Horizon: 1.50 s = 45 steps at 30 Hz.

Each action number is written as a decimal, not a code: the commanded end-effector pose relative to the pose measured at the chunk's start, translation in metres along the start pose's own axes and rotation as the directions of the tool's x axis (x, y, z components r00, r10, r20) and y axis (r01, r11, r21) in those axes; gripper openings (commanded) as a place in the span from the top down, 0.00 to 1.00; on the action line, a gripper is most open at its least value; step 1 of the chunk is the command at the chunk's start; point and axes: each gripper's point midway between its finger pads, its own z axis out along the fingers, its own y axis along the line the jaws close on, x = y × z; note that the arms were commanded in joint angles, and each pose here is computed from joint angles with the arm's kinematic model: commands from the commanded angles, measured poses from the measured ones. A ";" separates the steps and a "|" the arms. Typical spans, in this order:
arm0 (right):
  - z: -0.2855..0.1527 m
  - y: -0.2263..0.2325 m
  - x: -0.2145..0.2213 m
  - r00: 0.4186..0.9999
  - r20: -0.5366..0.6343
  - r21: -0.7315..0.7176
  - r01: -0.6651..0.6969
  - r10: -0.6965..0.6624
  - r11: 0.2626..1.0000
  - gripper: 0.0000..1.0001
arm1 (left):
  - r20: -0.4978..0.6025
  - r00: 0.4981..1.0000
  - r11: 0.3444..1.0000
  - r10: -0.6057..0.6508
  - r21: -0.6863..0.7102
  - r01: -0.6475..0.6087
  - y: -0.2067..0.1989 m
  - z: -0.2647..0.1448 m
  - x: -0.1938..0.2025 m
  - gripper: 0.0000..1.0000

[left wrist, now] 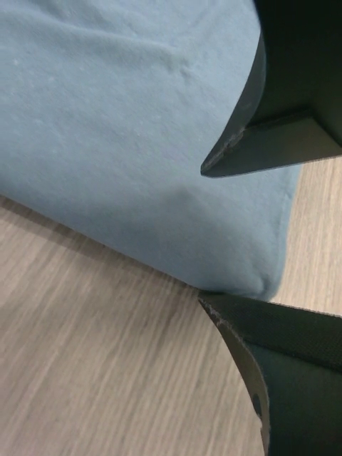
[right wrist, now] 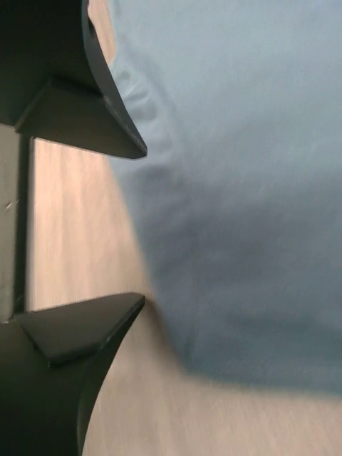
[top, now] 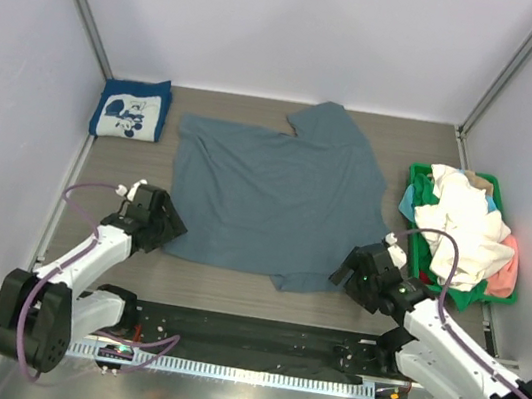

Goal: Fold and stack the t-shirts
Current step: Flatten the tshirt out

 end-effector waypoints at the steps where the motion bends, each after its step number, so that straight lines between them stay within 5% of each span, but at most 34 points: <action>1: 0.014 0.003 -0.006 1.000 0.026 0.024 0.003 -0.004 1.000 0.21 | -0.008 1.000 1.000 -0.003 -0.012 0.003 0.003 0.007 0.004 0.34; 2: 0.015 0.006 -0.011 0.999 0.040 0.025 0.009 -0.010 1.000 0.23 | -0.008 1.000 1.000 -0.003 -0.012 0.003 0.002 0.008 0.003 0.37; 5: 0.018 0.010 -0.018 0.997 0.063 0.038 0.034 -0.036 0.999 0.53 | -0.003 1.000 1.000 0.004 -0.006 -0.004 0.000 0.009 0.001 0.69; 6: 0.018 0.011 -0.020 0.997 0.068 0.038 0.045 -0.048 0.998 0.71 | -0.002 1.000 1.000 0.014 -0.005 -0.014 -0.001 0.008 -0.001 0.89; 7: 0.018 0.012 -0.023 0.996 0.074 0.040 0.051 -0.054 0.998 0.77 | 0.001 1.000 1.000 0.020 -0.004 -0.020 -0.002 0.008 -0.002 0.99; 9: 0.013 0.018 -0.031 0.993 0.095 0.033 0.071 -0.074 0.997 0.97 | 0.027 0.999 1.000 0.027 0.005 -0.027 -0.010 0.002 -0.014 1.00; 10: 0.003 0.031 -0.043 0.988 0.124 0.010 0.088 -0.089 0.996 0.99 | 0.018 0.999 0.999 0.046 -0.004 -0.046 -0.008 -0.005 -0.014 1.00; 16: -0.049 0.090 -0.105 0.960 0.212 -0.006 0.186 -0.181 0.982 0.99 | 0.164 0.982 0.995 0.089 0.021 -0.094 -0.045 -0.056 -0.077 1.00; 20: -0.025 0.133 -0.148 0.958 0.149 -0.026 0.251 -0.245 0.968 0.98 | 0.136 0.978 0.988 0.155 -0.037 -0.151 -0.062 -0.038 -0.105 0.98; 21: 0.008 0.131 -0.151 0.966 0.080 0.000 0.245 -0.244 0.969 0.59 | 0.104 0.982 0.987 0.160 -0.040 -0.156 -0.066 -0.031 -0.106 0.94; 22: 0.022 0.134 -0.157 0.971 0.043 -0.019 0.237 -0.236 0.971 0.37 | 0.091 0.982 0.986 0.163 -0.031 -0.161 -0.076 -0.028 -0.114 0.93; 24: 0.044 0.140 -0.188 0.975 0.013 -0.015 0.223 -0.223 0.975 0.26 | -0.033 0.984 0.982 0.173 -0.065 -0.175 -0.072 0.003 -0.100 0.89; 30: 0.013 0.129 -0.183 0.961 0.112 0.037 0.251 -0.253 0.967 0.24 | -0.095 0.986 0.991 0.134 -0.005 -0.135 -0.066 0.022 -0.068 0.63; 33: -0.006 0.118 -0.158 0.955 0.159 0.022 0.252 -0.252 0.968 0.27 | -0.073 0.990 0.992 0.124 -0.007 -0.125 -0.061 0.024 -0.066 0.62; 38: 0.024 0.097 -0.106 0.968 0.036 -0.001 0.250 -0.250 0.968 0.39 | -0.074 0.990 0.992 0.121 -0.008 -0.122 -0.058 0.030 -0.062 0.64; 45: 0.058 0.096 -0.099 0.959 -0.007 0.021 0.282 -0.282 0.959 0.42 | -0.067 0.989 0.991 0.129 -0.023 -0.131 -0.049 0.028 -0.058 0.62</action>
